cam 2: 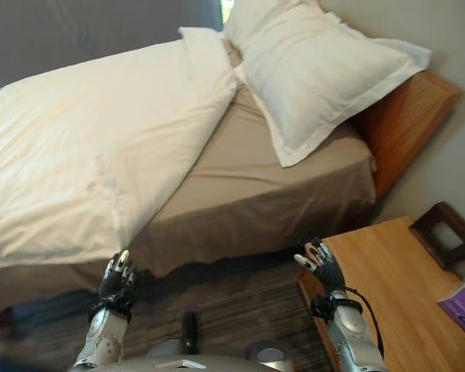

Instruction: Making the bed.

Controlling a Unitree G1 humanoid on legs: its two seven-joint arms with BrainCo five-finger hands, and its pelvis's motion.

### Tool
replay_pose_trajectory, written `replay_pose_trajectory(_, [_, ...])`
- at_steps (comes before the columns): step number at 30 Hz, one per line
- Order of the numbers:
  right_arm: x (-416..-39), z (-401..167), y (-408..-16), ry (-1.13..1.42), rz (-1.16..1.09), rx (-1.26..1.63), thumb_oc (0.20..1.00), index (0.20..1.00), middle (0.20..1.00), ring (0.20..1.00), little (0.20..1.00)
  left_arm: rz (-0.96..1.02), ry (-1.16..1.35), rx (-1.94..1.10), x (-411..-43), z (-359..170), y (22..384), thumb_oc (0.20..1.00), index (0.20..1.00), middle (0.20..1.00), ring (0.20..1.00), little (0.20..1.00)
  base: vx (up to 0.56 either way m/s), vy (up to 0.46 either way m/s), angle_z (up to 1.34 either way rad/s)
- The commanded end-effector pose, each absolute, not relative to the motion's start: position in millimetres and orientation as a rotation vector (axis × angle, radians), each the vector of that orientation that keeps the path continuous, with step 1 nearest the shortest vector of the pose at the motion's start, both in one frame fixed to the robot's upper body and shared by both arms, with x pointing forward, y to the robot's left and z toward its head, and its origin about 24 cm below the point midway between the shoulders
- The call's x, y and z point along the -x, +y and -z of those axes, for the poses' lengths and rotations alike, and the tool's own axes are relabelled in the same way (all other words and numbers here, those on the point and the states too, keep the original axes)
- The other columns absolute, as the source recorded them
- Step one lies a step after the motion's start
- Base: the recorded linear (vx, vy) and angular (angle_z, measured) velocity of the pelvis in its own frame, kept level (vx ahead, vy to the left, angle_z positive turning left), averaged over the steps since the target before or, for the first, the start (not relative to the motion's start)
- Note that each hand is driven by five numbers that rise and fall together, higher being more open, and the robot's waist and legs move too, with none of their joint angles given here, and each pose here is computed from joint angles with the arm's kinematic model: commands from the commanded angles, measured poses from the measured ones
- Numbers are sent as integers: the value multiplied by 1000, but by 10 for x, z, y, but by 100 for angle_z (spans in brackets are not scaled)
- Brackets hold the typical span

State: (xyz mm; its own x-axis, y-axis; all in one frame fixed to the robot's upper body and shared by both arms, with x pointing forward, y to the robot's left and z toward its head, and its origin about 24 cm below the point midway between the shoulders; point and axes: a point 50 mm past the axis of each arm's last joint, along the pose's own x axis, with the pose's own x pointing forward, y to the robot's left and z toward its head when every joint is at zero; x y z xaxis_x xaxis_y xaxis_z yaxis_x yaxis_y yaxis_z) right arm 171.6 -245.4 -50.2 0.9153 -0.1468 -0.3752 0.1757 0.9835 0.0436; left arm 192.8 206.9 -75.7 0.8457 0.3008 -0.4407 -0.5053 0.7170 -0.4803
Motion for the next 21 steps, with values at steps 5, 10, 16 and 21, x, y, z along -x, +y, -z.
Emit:
replay_pose_trajectory(5, [-2061,301,-2123,238,69,-169,1000,1000,1000,1000,1000,-388,119,533,-2242,299,2274,1000,1000,1000,1000,1000,133,195,-57])
replay_pose_trajectory(10, [-2062,316,-2085,247,50,-159,1000,1000,1000,1000,1000,-371,120,498,-2286,272,2282,1000,1000,1000,1000,1000,62,185,7])
replay_pose_trajectory(16, [-2066,344,-2058,255,56,-183,1000,1000,1000,1000,1000,-341,77,417,-2350,145,2350,1000,1000,1000,1000,1000,100,62,5])
replay_pose_trajectory(21, [-2074,343,-2017,255,16,-189,1000,1000,1000,1000,1000,-300,39,372,-2380,43,2374,1000,1000,1000,1000,1000,85,-45,-6])
